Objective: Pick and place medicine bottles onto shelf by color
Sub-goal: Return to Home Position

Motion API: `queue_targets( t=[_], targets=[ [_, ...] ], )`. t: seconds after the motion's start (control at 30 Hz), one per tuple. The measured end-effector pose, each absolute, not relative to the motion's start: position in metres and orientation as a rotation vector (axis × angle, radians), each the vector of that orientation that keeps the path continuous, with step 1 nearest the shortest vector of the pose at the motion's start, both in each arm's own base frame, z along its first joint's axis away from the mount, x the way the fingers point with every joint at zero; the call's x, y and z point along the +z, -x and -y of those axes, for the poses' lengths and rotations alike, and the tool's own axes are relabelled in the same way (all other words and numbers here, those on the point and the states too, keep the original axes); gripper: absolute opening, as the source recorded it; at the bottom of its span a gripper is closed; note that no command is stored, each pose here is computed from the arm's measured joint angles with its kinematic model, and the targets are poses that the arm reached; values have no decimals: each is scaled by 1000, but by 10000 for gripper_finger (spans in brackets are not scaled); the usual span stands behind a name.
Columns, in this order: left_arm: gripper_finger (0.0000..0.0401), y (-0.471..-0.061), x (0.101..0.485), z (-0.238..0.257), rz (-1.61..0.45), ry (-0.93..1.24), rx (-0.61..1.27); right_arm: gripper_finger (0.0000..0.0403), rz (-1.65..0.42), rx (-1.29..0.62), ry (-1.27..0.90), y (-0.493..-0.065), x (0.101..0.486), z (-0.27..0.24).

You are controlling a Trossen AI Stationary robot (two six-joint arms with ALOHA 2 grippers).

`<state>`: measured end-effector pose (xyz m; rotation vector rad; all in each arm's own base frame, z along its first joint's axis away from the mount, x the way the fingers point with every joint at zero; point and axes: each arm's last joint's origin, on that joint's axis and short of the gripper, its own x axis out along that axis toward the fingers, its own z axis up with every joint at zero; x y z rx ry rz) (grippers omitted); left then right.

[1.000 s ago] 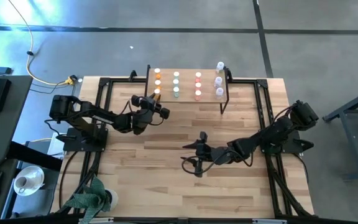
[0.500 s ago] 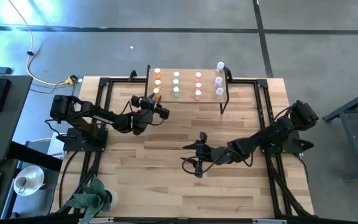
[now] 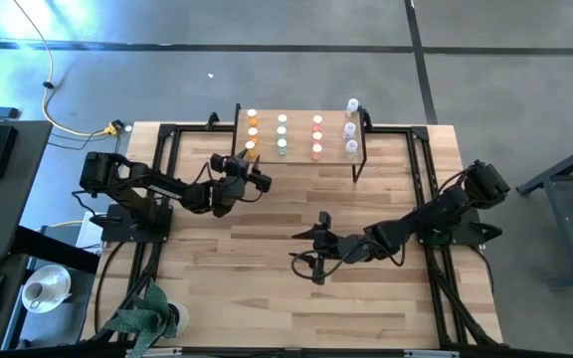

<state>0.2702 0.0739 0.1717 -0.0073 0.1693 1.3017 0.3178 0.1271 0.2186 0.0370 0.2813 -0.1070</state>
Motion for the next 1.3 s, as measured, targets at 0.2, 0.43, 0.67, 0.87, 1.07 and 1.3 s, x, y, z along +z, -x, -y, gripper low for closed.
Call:
queue_targets(
  t=[0.2,0.43,0.67,0.87,1.07,1.3],
  targets=[
    [196,-271,169,-69,-199,-12,1289,206,-281,-107,-37,-318,219,-127],
    [196,-272,169,-57,-199,-33,1296,206,-282,-105,-37,-318,219,-127],
    [196,-275,169,-42,-198,-38,1237,206,-282,-105,-37,-318,219,-127],
    [196,-276,169,-24,-193,-48,1190,206,-285,-89,-39,-318,218,-128],
    [196,-276,166,5,-212,-43,1062,206,-290,-53,-45,-318,218,-129],
    [196,-270,170,42,-301,85,660,206,-288,19,-61,-312,229,-129]
  ],
)
